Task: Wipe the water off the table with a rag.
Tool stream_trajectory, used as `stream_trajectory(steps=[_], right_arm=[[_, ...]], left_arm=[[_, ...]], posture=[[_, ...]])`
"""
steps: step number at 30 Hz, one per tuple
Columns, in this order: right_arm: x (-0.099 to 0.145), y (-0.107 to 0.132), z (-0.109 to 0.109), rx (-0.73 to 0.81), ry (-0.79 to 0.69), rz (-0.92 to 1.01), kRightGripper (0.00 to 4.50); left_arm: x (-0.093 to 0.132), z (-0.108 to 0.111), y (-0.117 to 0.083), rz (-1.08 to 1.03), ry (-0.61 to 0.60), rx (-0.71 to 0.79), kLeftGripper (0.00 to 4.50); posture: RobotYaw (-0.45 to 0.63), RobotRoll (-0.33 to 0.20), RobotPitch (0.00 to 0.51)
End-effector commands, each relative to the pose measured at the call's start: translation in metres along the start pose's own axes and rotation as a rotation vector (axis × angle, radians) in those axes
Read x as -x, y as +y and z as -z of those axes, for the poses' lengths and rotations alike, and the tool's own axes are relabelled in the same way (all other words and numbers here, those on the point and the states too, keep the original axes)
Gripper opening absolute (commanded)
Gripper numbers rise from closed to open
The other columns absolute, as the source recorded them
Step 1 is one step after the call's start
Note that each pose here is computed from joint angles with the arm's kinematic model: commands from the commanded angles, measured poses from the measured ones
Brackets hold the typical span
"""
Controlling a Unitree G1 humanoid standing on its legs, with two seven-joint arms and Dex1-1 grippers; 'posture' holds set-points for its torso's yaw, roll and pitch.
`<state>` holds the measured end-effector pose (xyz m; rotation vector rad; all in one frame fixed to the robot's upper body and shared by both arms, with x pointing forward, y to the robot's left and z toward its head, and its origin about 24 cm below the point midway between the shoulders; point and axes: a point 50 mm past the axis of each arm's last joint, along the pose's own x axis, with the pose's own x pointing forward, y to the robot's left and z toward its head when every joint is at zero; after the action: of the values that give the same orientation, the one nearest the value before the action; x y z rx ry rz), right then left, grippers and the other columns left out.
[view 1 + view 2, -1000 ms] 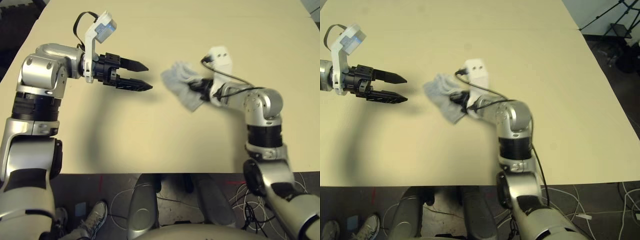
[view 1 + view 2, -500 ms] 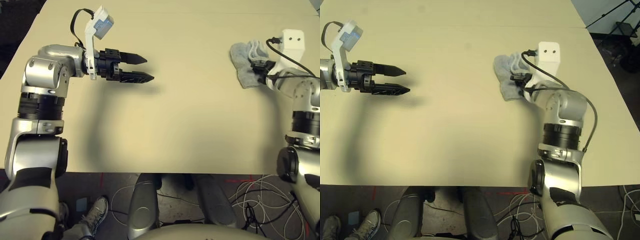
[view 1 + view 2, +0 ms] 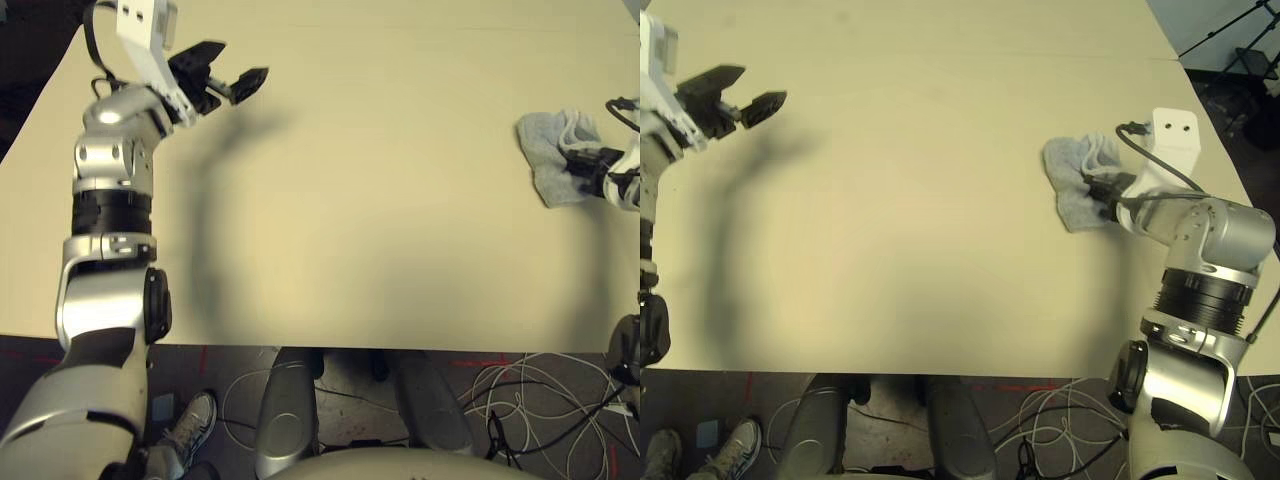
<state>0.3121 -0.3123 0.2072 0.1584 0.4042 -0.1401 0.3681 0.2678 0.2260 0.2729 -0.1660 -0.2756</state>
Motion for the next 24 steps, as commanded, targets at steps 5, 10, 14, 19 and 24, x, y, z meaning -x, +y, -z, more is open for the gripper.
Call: stream_trajectory(steps=[5, 10, 14, 19, 24], right_arm=[[-0.008, 0.004, 0.023, -0.021, 0.093, -0.009, 0.05], [-0.012, 0.004, 0.019, 0.044, 0.038, -0.033, 1.25], [-0.005, 0.001, -0.004, 0.108, -0.081, -0.094, 2.6], [0.005, -0.014, -0.048, 0.218, -0.337, -0.092, 4.18], [-0.016, -0.02, -0.053, 0.317, -0.513, -0.131, 4.46]], left_arm=[[0.009, 0.024, -0.005, -0.115, -0.014, 0.035, 4.5], [0.005, 0.012, 0.004, -0.168, -0.058, 0.018, 4.5], [0.009, 0.004, 0.011, -0.224, -0.115, 0.007, 4.5], [0.017, 0.005, 0.021, -0.313, -0.143, 0.027, 4.5], [0.016, 0.012, 0.02, -0.367, -0.153, 0.051, 4.5]], posture=[[-0.07, 0.0, 0.336], [-0.06, 0.0, 0.336], [-0.05, 0.0, 0.331], [-0.05, 0.0, 0.327], [-0.04, 0.0, 0.323]])
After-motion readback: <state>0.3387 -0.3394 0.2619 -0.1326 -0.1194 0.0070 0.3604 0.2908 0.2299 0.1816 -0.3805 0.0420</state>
